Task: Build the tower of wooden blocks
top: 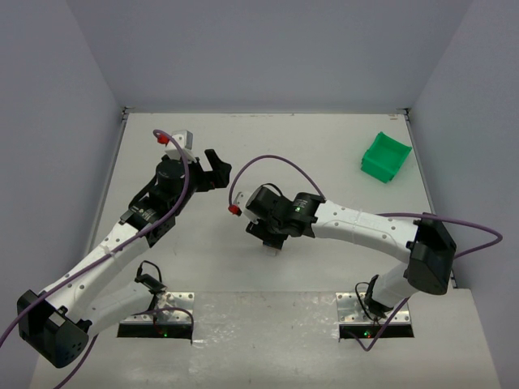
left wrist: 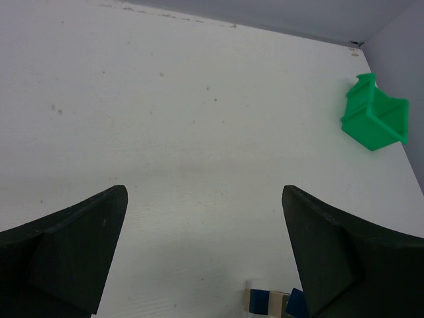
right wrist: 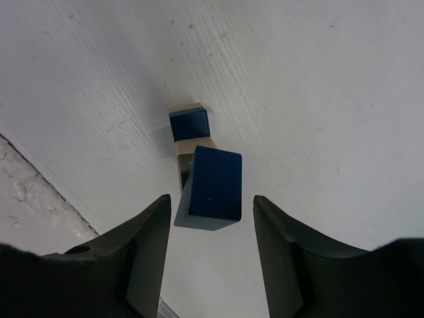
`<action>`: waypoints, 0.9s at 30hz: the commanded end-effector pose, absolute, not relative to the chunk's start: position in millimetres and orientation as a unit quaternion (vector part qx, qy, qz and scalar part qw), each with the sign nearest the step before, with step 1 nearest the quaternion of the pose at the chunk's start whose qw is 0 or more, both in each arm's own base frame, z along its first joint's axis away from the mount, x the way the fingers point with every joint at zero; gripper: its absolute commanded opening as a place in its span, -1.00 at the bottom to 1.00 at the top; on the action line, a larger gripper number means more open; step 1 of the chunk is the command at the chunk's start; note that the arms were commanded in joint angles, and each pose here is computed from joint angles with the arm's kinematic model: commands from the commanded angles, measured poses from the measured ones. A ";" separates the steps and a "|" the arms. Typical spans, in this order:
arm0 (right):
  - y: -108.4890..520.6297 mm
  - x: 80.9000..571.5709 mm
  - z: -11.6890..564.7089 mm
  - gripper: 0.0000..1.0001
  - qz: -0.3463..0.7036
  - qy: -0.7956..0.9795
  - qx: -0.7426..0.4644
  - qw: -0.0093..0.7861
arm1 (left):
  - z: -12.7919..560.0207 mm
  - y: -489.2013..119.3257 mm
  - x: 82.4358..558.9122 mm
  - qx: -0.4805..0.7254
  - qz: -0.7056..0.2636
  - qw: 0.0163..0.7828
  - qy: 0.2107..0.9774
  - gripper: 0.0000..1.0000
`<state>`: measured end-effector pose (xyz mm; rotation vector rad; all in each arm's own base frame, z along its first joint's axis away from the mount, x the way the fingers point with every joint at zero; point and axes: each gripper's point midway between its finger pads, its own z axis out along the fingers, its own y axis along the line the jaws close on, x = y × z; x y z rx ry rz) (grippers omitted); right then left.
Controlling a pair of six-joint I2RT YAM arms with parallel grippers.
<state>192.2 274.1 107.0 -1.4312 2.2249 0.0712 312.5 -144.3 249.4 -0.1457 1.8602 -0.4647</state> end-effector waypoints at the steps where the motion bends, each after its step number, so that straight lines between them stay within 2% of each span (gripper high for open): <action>1: 276.4 196.1 122.2 0.14 0.031 0.812 -0.516 0.270 | 269.2 -141.1 315.2 -0.069 -0.211 0.598 0.770 1.00; 4: 275.9 196.9 123.4 0.17 0.029 0.813 -0.514 0.271 | 269.1 -141.2 315.5 -0.068 -0.211 0.598 0.770 1.00; 8: 272.5 197.0 124.3 0.40 0.023 0.815 -0.512 0.270 | 269.1 -141.5 315.5 -0.068 -0.212 0.598 0.770 1.00; 12: 267.3 198.3 127.8 0.96 0.013 0.819 -0.504 0.274 | 268.6 -142.1 316.0 -0.068 -0.212 0.597 0.771 1.00; 27: 247.1 196.5 125.8 0.97 -0.016 0.828 -0.491 0.270 | 268.1 -142.5 316.0 -0.066 -0.212 0.597 0.771 1.00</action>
